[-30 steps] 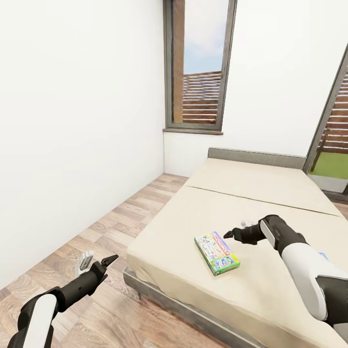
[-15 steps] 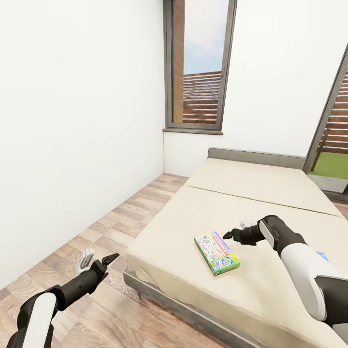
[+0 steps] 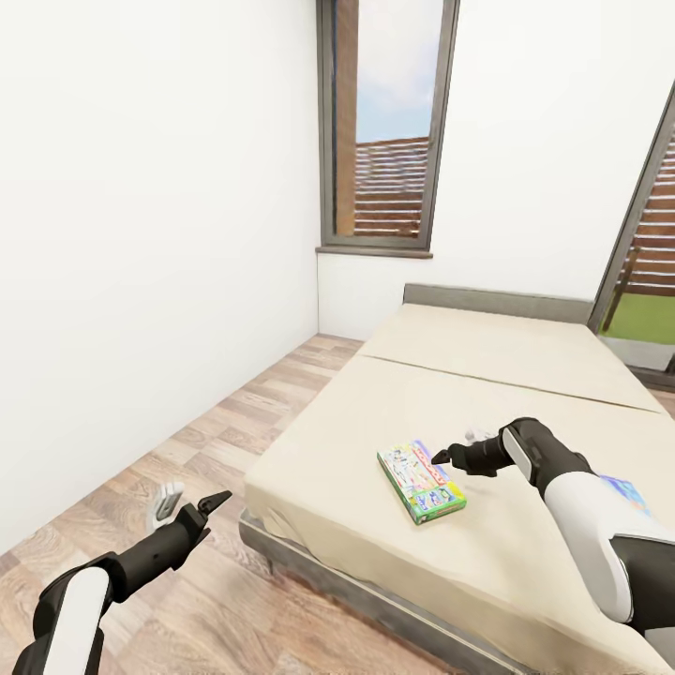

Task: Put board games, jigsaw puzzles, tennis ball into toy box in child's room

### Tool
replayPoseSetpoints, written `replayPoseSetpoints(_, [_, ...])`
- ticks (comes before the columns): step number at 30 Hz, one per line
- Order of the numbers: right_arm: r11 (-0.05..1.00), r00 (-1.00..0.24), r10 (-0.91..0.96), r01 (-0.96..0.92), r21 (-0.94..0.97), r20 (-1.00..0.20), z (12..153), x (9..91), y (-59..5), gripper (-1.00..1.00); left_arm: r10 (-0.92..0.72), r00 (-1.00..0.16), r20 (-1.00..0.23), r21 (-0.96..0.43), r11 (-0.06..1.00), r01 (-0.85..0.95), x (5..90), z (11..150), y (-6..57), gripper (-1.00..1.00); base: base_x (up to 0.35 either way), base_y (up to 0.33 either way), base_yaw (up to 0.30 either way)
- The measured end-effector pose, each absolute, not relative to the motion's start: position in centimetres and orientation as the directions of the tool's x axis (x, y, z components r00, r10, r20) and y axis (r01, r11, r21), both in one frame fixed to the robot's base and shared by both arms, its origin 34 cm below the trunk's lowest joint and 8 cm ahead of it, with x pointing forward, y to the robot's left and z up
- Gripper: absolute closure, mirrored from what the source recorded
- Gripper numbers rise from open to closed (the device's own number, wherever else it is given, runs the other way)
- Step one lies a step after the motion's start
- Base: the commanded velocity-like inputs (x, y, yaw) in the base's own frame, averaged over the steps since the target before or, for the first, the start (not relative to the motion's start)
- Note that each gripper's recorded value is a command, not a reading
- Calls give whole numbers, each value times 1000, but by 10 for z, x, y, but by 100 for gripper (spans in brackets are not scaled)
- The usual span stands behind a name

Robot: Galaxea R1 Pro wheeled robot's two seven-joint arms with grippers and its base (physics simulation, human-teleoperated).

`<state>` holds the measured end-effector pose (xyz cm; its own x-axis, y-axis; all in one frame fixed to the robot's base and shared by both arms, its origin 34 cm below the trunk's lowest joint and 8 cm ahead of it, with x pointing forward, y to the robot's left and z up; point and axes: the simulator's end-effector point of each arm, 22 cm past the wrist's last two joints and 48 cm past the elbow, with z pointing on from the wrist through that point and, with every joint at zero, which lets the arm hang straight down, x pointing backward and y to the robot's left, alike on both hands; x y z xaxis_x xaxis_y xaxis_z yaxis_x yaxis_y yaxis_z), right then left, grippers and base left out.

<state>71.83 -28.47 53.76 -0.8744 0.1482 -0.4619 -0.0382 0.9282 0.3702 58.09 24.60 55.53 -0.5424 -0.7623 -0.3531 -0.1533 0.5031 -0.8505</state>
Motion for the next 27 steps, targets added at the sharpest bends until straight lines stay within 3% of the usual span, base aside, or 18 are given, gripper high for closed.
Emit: replayPoseSetpoints(27, [926,-874,150,-39,376,-462,524,714,-284,-100,-763,-541,-353,-851,503,-154,577,542,247,-100,0,0,0])
